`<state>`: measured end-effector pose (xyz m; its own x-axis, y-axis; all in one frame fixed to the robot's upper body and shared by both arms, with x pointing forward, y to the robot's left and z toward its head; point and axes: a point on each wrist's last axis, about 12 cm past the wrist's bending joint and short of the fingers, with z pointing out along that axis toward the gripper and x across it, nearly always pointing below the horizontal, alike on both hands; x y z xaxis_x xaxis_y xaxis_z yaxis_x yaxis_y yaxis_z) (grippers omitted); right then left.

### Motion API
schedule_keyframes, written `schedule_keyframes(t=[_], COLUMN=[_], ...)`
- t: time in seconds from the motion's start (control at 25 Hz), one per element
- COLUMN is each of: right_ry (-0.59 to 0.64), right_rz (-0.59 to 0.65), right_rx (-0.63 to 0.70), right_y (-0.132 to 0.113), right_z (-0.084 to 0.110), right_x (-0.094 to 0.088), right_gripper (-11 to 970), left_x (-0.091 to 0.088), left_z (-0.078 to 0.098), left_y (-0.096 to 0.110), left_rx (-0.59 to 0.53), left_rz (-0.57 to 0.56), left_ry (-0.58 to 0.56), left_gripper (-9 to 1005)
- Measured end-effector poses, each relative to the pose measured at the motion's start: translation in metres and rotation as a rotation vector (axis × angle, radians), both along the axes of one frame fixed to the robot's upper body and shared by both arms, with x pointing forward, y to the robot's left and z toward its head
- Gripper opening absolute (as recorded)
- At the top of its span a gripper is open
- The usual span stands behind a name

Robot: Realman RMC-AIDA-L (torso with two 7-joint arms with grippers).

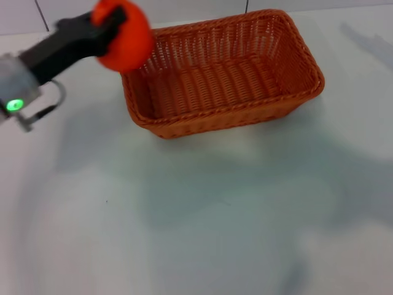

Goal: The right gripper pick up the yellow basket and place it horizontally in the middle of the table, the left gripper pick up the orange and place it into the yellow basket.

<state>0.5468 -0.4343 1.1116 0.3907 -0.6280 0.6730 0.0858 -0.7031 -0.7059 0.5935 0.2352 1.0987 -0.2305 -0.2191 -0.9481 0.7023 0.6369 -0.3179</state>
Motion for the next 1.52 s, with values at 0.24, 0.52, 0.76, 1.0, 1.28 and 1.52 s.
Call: schedule_keyframes(t=[0.24, 0.52, 0.76, 1.0, 1.28, 1.52], right_ry=[0.002, -0.001, -0.004, -0.008, -0.012, -0.012], right_rz=[0.003, 0.028, 0.039, 0.057, 0.069, 0.072], right_rx=[-0.001, 0.007, 0.009, 0.012, 0.017, 0.017], right_y=[0.001, 0.005, 0.005, 0.006, 0.008, 0.008], right_z=[-0.001, -0.001, 0.000, 0.001, 0.002, 0.002], right_x=[0.000, -0.001, -0.002, -0.003, -0.003, -0.003], right_gripper=[922, 922, 923, 923, 923, 924], left_x=[0.009, 0.016, 0.014, 0.011, 0.009, 0.010], left_z=[0.001, 0.005, 0.003, -0.004, -0.006, -0.006], left_y=[-0.051, -0.076, -0.079, -0.077, -0.074, -0.060], left_rx=[-0.004, 0.023, 0.022, 0.025, 0.034, -0.002], left_rz=[-0.132, -0.172, -0.145, -0.073, -0.050, 0.055], left_ry=[0.014, -0.016, -0.070, -0.112, -0.133, -0.168], left_gripper=[115, 57, 72, 187, 325, 619])
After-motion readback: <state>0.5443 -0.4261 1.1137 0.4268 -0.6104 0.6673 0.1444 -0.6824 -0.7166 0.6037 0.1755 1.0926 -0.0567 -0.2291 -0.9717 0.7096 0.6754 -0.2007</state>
